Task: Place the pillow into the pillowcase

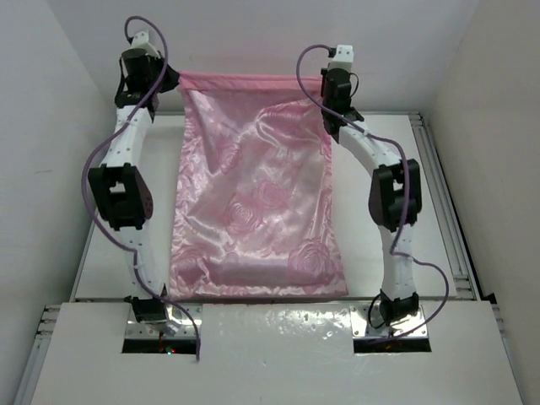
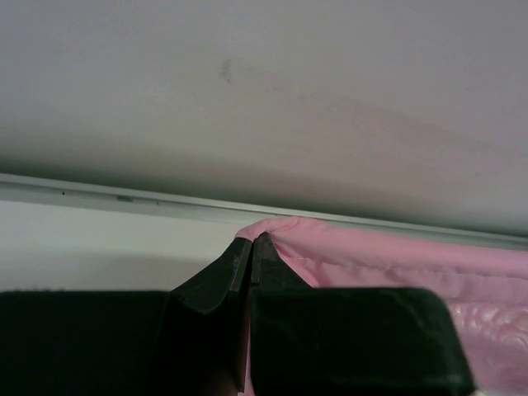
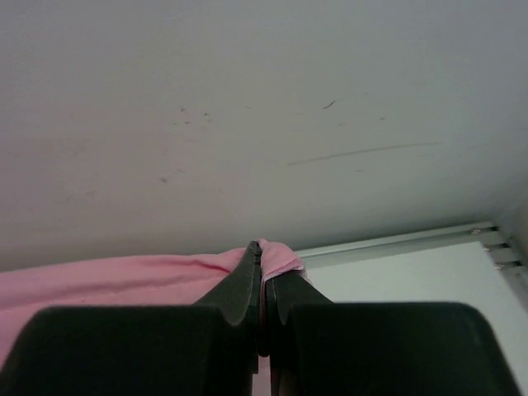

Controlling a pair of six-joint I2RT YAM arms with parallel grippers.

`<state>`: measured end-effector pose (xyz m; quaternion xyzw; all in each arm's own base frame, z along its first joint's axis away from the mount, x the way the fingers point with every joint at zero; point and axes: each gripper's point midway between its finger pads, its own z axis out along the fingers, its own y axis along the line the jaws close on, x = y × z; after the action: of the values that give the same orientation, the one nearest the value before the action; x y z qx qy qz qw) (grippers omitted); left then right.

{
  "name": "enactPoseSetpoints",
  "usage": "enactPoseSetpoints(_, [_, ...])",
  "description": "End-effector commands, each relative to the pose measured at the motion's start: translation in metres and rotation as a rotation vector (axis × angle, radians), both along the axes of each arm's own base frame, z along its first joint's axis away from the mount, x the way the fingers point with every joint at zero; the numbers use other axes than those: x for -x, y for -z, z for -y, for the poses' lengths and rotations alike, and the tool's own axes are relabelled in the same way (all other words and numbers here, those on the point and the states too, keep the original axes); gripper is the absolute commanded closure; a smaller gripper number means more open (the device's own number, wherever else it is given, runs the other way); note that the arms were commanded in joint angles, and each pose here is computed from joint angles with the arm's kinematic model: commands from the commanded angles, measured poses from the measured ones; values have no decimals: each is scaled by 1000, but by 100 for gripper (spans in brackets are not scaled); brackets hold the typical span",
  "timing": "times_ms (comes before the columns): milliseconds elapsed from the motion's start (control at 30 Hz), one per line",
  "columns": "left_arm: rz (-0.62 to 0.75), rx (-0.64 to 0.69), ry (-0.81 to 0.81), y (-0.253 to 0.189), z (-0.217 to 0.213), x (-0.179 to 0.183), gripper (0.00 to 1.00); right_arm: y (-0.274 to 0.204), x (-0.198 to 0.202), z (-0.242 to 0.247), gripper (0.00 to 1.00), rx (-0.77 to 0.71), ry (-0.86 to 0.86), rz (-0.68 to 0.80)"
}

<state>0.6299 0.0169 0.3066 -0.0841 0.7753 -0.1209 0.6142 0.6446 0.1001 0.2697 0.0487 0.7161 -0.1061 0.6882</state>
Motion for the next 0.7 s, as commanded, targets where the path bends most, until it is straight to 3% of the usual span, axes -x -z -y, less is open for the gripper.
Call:
enactPoseSetpoints(0, [115, -58, -147, -5, -30, -40, 100, -63, -33, 30, 100, -234, 43, 307])
enactPoseSetpoints(33, [132, -59, -153, -5, -31, -48, 100, -27, -50, 31, 100, -273, 46, 281])
enactPoseSetpoints(67, [149, -57, -156, -2, -29, -56, 100, -25, -58, 38, 100, -298, 48, 304])
enactPoseSetpoints(100, [118, -61, -176, 29, -28, -68, 100, -17, -64, 41, 100, -323, 56, 330])
enactPoseSetpoints(133, [162, -62, -186, 25, -27, -77, 100, 19, -75, 43, 98, -346, 67, 316])
enactPoseSetpoints(167, [126, -69, -185, 58, -19, -88, 100, 27, -80, 47, 95, -367, 83, 339])
enactPoseSetpoints(200, [146, -78, -218, 58, -21, -93, 97, 35, -86, 49, 93, -425, 83, 363])
enactPoseSetpoints(233, [138, -85, -234, 68, -20, -97, 94, 82, -97, 50, 83, -452, 89, 309])
enactPoseSetpoints(267, [103, -104, -247, 99, -18, -104, 88, 79, -105, 47, 74, -488, 63, 316])
enactPoseSetpoints(333, [123, -131, -304, 110, -25, -110, 73, 107, -113, 53, 57, -560, 96, 324])
enactPoseSetpoints(367, [102, -149, -329, 135, -29, -114, 56, 138, -114, 63, 46, -570, 159, 292])
enactPoseSetpoints(433, [117, -193, -361, 145, -37, -119, 38, 165, -113, 86, 31, -669, 226, 279])
enactPoseSetpoints(467, [116, -219, -402, 154, -48, -121, 26, 184, -109, 95, 6, -689, 256, 243])
enactPoseSetpoints(500, [122, -231, -421, 155, -53, -122, 20, 187, -109, 101, 1, -712, 247, 232])
enactPoseSetpoints(567, [140, -252, -465, 149, -71, -120, 9, 170, -112, 114, 1, -687, 231, 227])
enactPoseSetpoints(667, [153, -262, -462, 122, -82, -117, 3, 138, -112, 116, 2, -589, 161, 221])
